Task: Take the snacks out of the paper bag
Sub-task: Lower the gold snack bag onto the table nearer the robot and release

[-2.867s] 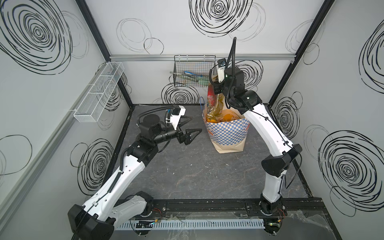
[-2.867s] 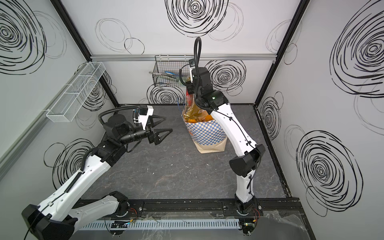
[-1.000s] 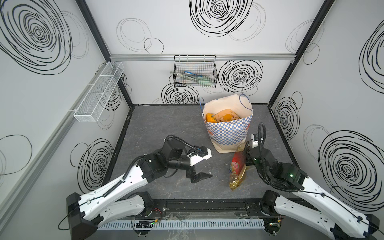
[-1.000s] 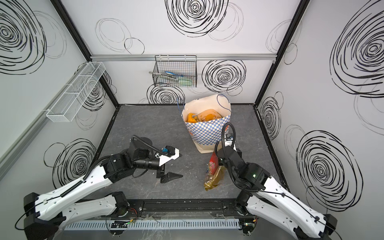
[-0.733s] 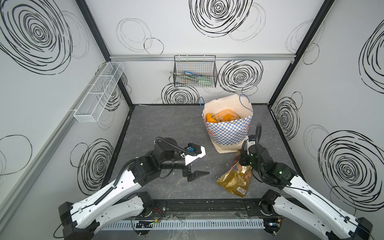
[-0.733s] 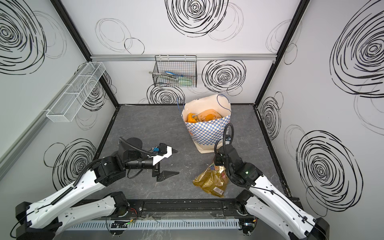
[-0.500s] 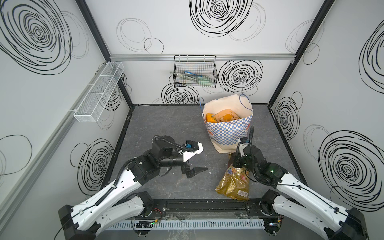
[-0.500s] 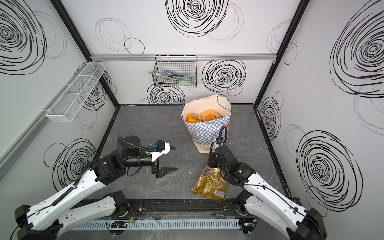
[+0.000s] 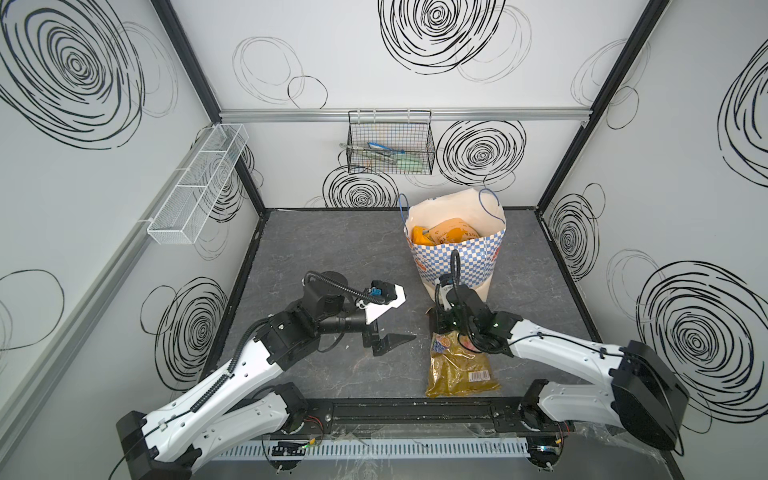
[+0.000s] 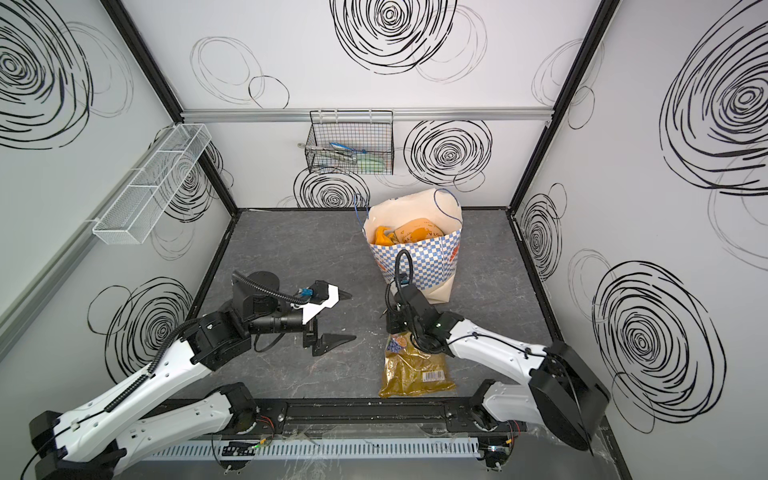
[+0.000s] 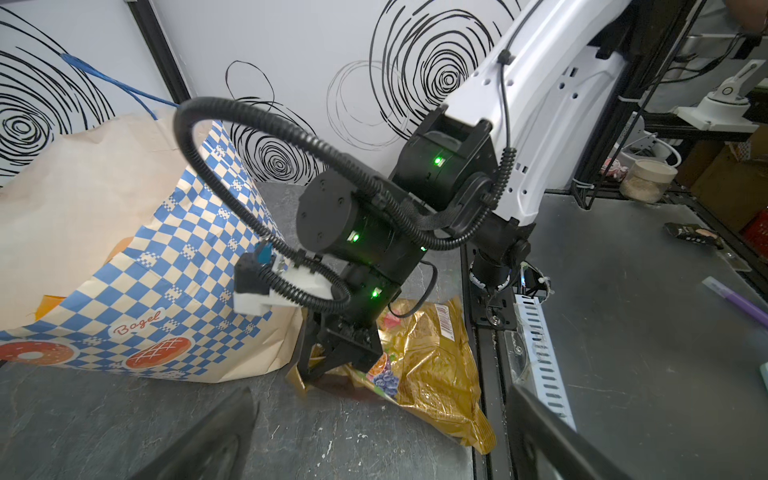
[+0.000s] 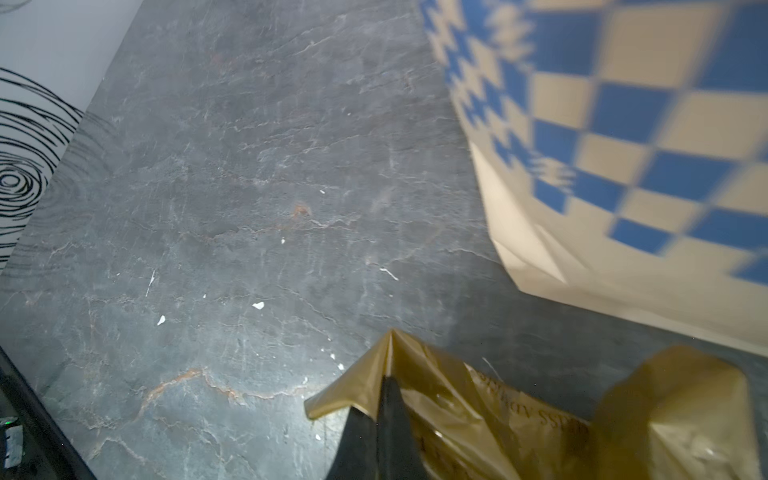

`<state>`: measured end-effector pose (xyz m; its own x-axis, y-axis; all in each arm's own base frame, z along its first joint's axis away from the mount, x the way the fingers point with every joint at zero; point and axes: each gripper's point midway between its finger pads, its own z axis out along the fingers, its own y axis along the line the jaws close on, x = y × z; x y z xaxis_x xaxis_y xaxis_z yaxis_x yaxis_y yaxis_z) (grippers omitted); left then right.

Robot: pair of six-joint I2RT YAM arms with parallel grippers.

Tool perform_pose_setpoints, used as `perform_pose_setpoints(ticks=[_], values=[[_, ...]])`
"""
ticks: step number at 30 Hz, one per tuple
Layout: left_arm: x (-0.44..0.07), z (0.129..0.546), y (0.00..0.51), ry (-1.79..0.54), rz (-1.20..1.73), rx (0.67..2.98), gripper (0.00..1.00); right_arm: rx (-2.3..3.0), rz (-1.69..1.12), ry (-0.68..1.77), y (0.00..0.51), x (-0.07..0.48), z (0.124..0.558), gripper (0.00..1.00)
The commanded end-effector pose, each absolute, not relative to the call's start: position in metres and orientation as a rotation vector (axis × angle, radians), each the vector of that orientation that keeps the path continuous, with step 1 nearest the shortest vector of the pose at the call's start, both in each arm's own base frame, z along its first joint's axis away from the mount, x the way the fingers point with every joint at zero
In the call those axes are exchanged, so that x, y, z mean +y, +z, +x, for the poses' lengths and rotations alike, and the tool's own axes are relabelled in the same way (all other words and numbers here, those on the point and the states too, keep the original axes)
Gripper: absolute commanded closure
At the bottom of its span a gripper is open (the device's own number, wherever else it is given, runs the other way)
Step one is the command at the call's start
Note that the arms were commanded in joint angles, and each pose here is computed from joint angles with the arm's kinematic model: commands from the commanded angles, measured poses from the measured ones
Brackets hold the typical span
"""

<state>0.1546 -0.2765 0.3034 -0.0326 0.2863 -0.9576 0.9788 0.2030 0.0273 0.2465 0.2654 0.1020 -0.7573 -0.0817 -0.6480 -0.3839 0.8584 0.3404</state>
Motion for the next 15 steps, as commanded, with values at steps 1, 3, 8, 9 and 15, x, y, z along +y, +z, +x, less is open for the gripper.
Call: perform_pose_setpoints(ticks=[1, 3, 8, 9, 15], values=[[-0.271, 0.164, 0.303, -0.844, 1.233, 1.505, 0.04, 2.288, -0.351, 0.696, 0.133, 0.305, 0.27, 0.92], [-0.271, 0.166, 0.304, -0.836, 1.227, 1.511, 0.04, 2.31, -0.384, 0.69, 0.127, 0.316, 0.271, 0.87], [-0.271, 0.165, 0.302, -0.839, 1.234, 1.512, 0.04, 2.321, -0.387, 0.69, 0.128, 0.323, 0.274, 0.63], [-0.271, 0.167, 0.3, -0.833, 1.233, 1.523, 0.04, 2.322, -0.385, 0.688, 0.129, 0.322, 0.274, 0.6], [-0.271, 0.172, 0.297, -0.823, 1.222, 1.552, 0.04, 2.298, -0.369, 0.725, 0.153, 0.316, 0.268, 0.48]])
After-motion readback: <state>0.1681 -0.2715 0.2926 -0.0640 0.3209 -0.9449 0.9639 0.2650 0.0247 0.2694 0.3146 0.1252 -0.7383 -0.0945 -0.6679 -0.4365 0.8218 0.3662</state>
